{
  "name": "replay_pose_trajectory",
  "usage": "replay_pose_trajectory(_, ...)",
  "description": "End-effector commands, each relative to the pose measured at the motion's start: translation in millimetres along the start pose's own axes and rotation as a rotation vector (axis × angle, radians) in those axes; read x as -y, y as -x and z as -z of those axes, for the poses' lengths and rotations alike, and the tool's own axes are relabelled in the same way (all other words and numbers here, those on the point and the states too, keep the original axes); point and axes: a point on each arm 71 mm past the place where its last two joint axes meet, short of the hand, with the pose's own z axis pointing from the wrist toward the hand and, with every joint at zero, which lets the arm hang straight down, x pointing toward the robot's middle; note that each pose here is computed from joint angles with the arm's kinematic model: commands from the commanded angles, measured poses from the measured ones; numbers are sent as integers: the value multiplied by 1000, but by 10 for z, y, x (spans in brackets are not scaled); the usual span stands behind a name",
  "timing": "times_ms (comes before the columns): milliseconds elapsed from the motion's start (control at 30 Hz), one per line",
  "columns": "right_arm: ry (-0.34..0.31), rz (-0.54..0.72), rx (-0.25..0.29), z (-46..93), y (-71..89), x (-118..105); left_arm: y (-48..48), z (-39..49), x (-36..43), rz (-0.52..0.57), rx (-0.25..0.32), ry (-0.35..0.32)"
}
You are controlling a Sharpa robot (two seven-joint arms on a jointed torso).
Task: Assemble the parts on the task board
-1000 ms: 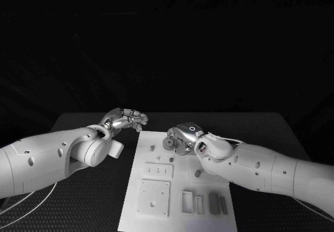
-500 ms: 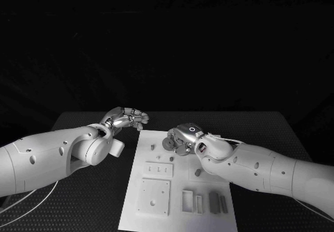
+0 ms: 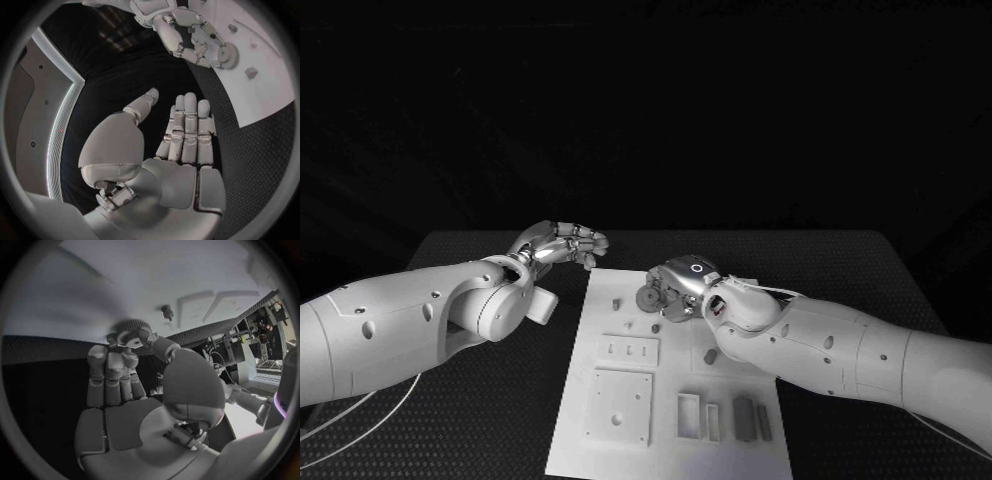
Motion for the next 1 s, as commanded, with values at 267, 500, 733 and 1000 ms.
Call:
replay_pose_trajectory(267, -13, -14, -38, 5, -31, 13, -14, -3, 15, 2, -6, -8)
replay_pose_trajectory(500, -19, -19, -61, 13, -48, 34, -12, -5, 15, 2, -5, -8)
replay_pose_trajectory(733, -37, -35, -109, 24, -84, 81, -10, -4, 15, 1, -3, -8)
replay_pose_trajectory(1000, -47, -38, -87, 45, -68, 126, 0, -2, 13, 0, 0, -8)
